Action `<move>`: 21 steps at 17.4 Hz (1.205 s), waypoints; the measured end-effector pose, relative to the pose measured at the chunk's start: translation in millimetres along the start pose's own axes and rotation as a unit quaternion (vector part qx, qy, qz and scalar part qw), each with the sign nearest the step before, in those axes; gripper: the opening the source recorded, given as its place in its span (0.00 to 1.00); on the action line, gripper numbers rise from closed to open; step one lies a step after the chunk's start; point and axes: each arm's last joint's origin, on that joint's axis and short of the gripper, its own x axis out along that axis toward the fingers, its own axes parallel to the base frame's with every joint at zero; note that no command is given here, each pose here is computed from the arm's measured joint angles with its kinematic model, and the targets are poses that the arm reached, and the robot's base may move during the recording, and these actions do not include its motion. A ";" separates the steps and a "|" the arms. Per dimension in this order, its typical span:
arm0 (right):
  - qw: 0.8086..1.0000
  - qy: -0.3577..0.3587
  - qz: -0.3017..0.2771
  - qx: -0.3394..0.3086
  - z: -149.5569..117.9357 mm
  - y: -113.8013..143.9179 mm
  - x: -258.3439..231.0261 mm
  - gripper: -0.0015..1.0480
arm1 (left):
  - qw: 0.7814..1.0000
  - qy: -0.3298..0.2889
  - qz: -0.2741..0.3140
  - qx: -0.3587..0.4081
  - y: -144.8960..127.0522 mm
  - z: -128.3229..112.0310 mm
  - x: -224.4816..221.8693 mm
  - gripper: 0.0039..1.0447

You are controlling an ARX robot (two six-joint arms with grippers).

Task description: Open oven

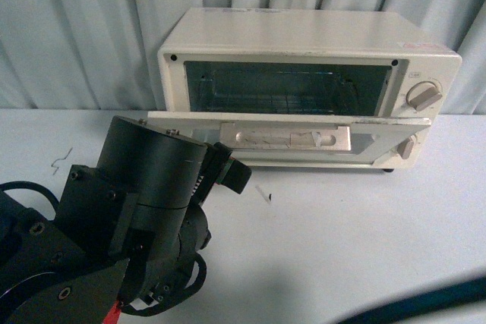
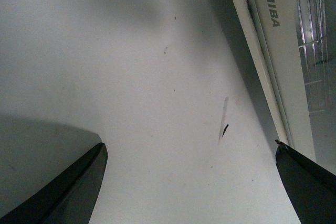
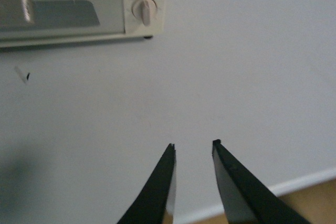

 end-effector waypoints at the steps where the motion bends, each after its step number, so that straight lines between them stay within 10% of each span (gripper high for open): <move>1: 0.998 0.029 -0.021 0.053 -8.3 -19.3 -8.9 0.36 | 1.000 0.000 0.001 0.000 0.2 0.0 0.0 0.94; 5: 0.980 0.086 -0.070 0.165 -30.7 -41.0 -8.8 0.67 | 1.000 -0.001 0.001 0.000 0.2 0.0 0.0 0.94; 8: 0.954 -0.110 0.143 0.239 -13.7 -51.7 -5.4 0.41 | 1.000 -0.001 0.000 -0.001 -0.2 1.0 0.1 0.94; 9: 0.937 -0.219 0.162 0.219 6.3 -65.1 -19.2 0.30 | 1.000 -0.001 0.001 0.000 0.2 0.6 -0.1 0.94; 12: 0.956 -0.252 0.131 0.072 -2.1 -87.5 -31.5 0.02 | 1.000 -0.001 0.001 0.000 0.2 0.2 -0.1 0.94; 21: 0.965 -0.230 0.126 0.033 -2.9 -107.0 -22.8 0.02 | 1.000 -0.001 0.001 0.000 0.2 0.2 -0.1 0.94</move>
